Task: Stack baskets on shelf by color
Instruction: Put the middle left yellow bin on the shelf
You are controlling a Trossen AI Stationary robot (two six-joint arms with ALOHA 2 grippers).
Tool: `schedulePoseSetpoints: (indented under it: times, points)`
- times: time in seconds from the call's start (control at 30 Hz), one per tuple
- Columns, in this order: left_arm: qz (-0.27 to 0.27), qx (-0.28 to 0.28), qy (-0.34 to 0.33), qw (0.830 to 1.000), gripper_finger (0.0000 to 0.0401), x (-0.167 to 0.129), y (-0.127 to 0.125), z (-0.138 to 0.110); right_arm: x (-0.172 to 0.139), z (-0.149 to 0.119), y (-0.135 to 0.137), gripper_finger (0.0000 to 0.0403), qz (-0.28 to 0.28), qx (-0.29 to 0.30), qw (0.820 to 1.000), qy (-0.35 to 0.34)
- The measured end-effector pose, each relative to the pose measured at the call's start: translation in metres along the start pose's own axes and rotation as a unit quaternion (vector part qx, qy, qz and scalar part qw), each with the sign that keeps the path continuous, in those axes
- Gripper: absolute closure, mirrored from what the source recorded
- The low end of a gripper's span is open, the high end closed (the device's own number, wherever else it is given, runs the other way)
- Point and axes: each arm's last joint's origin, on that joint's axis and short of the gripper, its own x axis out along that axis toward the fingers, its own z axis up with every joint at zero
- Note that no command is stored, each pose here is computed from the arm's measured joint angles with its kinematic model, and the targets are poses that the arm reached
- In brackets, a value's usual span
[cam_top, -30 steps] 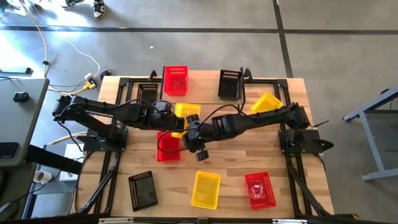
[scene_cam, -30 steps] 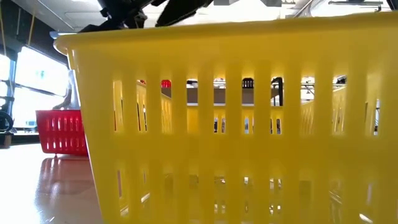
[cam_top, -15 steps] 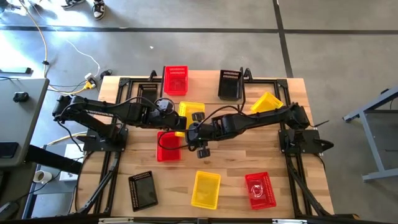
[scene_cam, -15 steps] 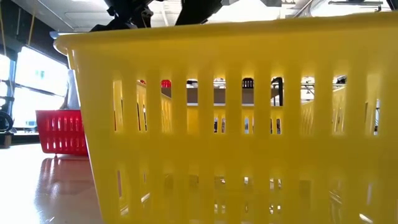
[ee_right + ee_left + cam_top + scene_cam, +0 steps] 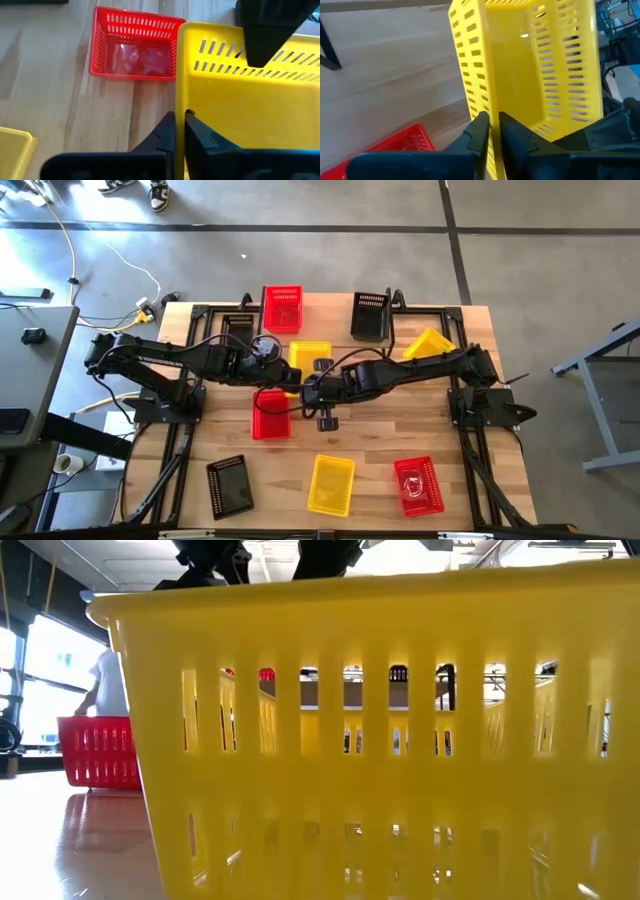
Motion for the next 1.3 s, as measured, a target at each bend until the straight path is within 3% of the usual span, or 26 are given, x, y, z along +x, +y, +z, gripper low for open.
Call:
schedulePoseSetpoints:
  times: [0.2, 0.6, 1.07, 1.3]
  points:
    - [-0.002, 0.0, 0.001, 1.0, 0.0323, 0.0, 0.0, 0.0, 0.0, 0.0, 0.0, 0.0401, 0.004, 0.018, 1.0, 0.001]
    - [-0.031, 0.1, 0.063, 0.993, 0.0242, 0.006, 0.006, 0.017, -0.002, -0.005, 0.005, 0.0403, 0.006, 0.112, 0.993, 0.028]
    - [-0.055, 0.194, 0.091, 0.975, 0.0233, 0.011, 0.014, 0.032, -0.013, -0.004, 0.027, 0.0403, 0.04, 0.167, 0.985, 0.031]
    - [-0.084, 0.237, 0.08, 0.965, 0.0233, -0.005, 0.017, 0.037, -0.028, -0.005, 0.028, 0.0403, 0.036, 0.17, 0.984, 0.027]
